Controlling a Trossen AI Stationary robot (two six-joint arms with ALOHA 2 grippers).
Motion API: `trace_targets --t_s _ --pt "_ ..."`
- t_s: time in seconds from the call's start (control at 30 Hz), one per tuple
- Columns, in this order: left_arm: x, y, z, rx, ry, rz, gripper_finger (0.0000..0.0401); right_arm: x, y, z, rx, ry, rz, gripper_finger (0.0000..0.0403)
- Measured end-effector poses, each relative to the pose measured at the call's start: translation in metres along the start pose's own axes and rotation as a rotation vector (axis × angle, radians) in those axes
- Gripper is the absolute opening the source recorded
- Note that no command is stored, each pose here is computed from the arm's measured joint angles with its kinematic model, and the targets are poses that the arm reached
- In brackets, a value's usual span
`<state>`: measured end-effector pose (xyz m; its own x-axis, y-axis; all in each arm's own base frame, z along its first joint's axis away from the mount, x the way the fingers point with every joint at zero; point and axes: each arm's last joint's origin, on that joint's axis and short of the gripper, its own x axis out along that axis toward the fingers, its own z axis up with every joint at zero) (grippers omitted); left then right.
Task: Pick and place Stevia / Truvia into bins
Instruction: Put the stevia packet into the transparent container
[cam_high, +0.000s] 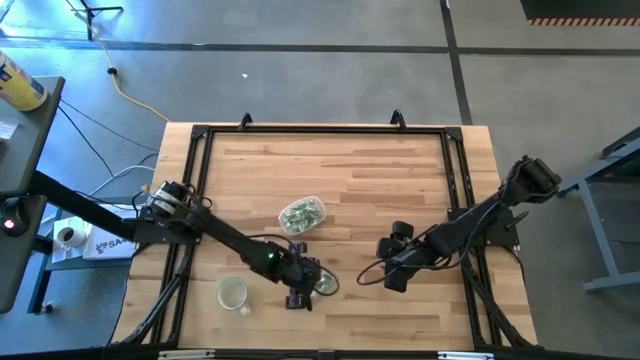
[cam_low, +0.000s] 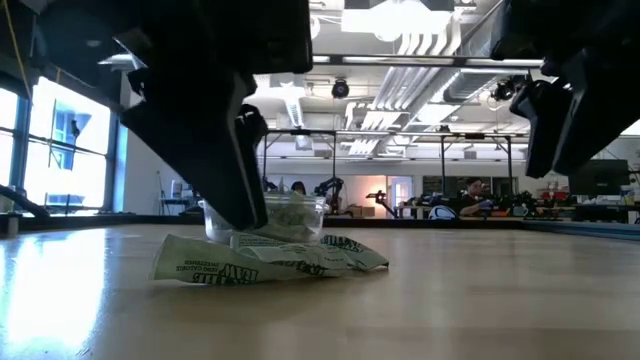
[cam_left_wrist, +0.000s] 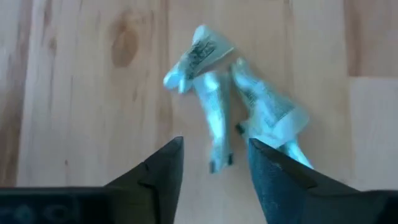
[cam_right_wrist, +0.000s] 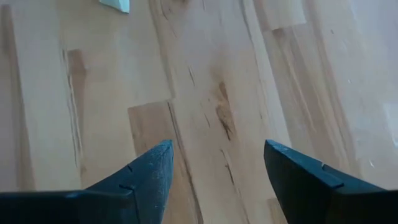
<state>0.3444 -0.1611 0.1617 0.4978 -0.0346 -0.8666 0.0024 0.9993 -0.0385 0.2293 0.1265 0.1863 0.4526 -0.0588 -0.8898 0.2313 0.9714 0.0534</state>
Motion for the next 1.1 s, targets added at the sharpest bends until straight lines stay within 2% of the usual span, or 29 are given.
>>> trace_targets --t_s 0.2,0.33,0.43,0.6,0.77,0.87,0.97,1.03,1.1 --pt "0.004 0.003 0.001 0.030 0.007 -0.002 0.0150 0.001 -0.002 0.002 0.011 -0.010 -0.011 0.0239" --pt "0.014 -0.002 -0.003 0.039 0.037 -0.061 0.0116 0.001 -0.004 0.004 0.017 -0.015 -0.022 0.0242" --pt "0.020 -0.006 -0.006 0.045 0.052 -0.084 0.0107 0.002 -0.005 0.004 0.021 -0.014 -0.025 0.0243" --pt "0.021 -0.006 -0.008 0.042 0.065 -0.054 0.0099 0.002 -0.008 0.006 0.023 -0.009 -0.032 0.0243" --pt "0.005 -0.002 0.001 0.047 0.173 0.042 0.0029 0.004 -0.012 0.008 0.039 -0.005 -0.042 0.0243" --pt "-0.017 0.001 0.021 0.047 0.207 0.125 0.0030 0.005 -0.016 0.010 0.048 0.003 -0.051 0.0243" --pt "-0.040 0.011 0.038 0.067 0.239 0.254 0.0037 0.006 -0.019 0.012 0.046 0.010 -0.049 0.0243" --pt "-0.049 0.025 0.046 0.074 0.266 0.311 0.0035 0.007 -0.021 0.014 0.049 0.011 -0.053 0.0243" --pt "-0.055 0.052 0.048 0.058 0.331 0.379 0.0033 0.007 -0.024 0.016 0.046 0.008 -0.061 0.0243"
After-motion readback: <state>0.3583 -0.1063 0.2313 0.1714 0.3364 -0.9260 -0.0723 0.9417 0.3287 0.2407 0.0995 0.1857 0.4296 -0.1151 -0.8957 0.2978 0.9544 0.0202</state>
